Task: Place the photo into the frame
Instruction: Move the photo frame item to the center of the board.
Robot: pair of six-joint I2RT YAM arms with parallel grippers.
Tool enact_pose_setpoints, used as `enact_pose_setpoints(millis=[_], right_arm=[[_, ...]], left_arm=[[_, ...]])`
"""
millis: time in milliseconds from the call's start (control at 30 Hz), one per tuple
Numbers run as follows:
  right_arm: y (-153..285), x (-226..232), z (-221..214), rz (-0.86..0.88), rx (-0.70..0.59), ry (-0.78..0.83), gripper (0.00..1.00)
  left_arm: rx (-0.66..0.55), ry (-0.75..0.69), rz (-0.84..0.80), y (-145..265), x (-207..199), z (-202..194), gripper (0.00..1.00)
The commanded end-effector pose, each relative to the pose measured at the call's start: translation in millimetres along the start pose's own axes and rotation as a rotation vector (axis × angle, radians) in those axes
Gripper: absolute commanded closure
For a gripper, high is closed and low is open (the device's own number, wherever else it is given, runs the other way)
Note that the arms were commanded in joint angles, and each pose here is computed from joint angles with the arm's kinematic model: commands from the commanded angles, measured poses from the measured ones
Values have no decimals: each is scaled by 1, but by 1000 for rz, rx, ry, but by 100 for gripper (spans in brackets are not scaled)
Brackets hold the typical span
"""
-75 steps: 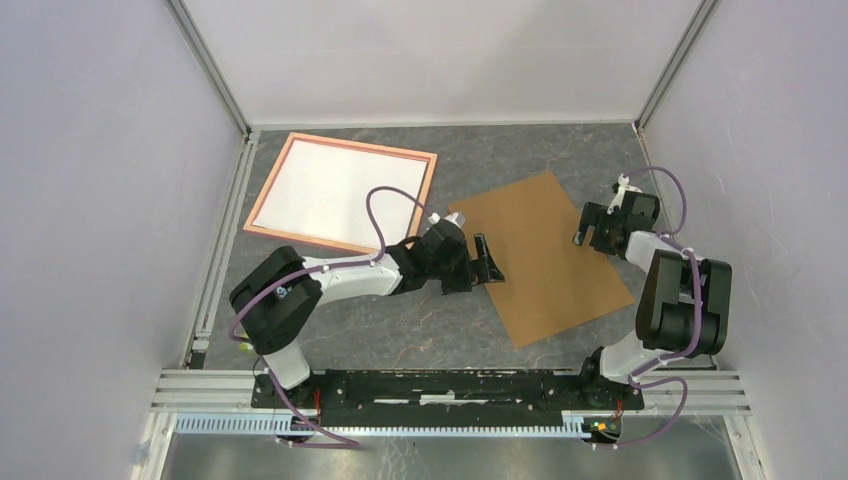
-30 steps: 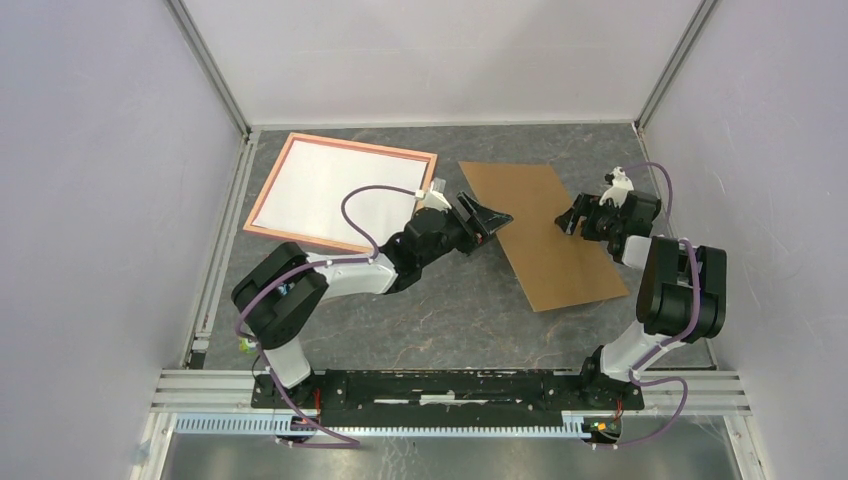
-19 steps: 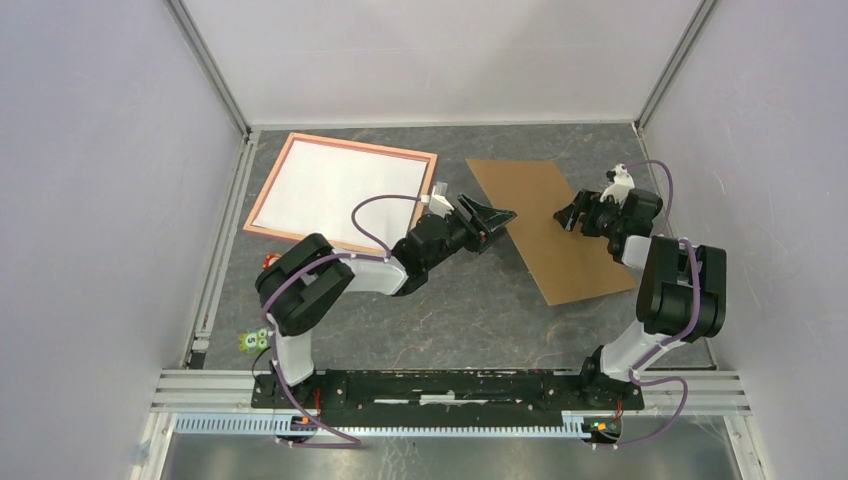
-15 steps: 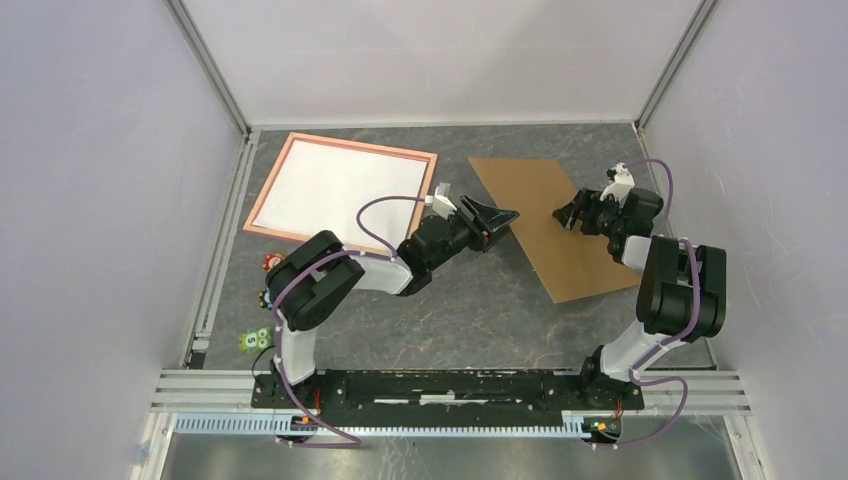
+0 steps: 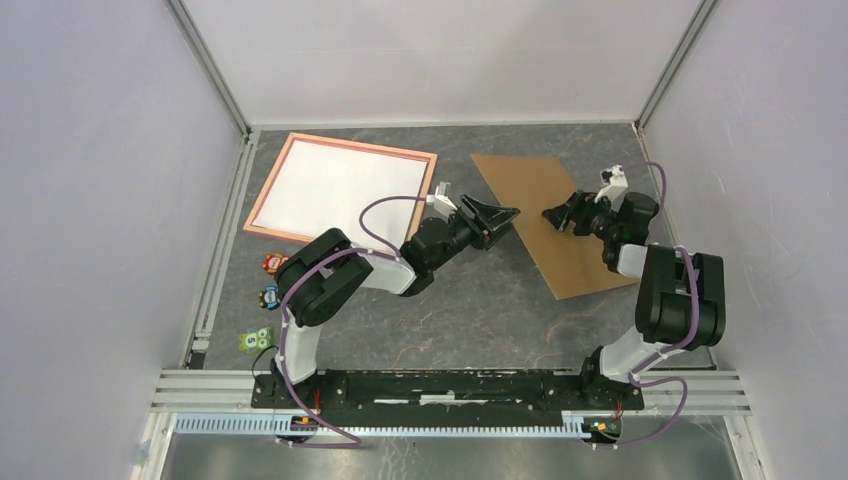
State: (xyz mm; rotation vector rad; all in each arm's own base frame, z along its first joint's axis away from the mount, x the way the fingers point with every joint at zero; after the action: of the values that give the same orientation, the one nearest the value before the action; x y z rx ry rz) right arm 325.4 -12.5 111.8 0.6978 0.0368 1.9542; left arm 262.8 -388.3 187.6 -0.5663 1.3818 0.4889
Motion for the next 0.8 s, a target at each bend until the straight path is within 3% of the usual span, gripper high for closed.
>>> enact_pose_setpoints(millis=[0, 500, 767], right_arm=[[4, 43, -56, 176, 233, -178, 16], [-50, 131, -66, 364, 338, -93, 16], [-58, 154, -62, 423, 333, -62, 15]], left_arm=[[-70, 9, -212, 12, -46, 18, 28], [-229, -22, -143, 105, -28, 89, 28], [-254, -51, 10, 150, -1, 107, 24]])
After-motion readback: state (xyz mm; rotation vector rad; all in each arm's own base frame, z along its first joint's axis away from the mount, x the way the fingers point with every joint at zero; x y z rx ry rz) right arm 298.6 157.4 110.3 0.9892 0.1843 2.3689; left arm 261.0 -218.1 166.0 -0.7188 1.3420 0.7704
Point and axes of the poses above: each gripper's point midway between its finger pads, its own y axis back along the fingers, its own x axis along the line the jaws close on, z = x × y, the point moved 9 cm from there along y, back along the fingers, and after that the axes turned 2 degrees about y, right-handed, at the moved point
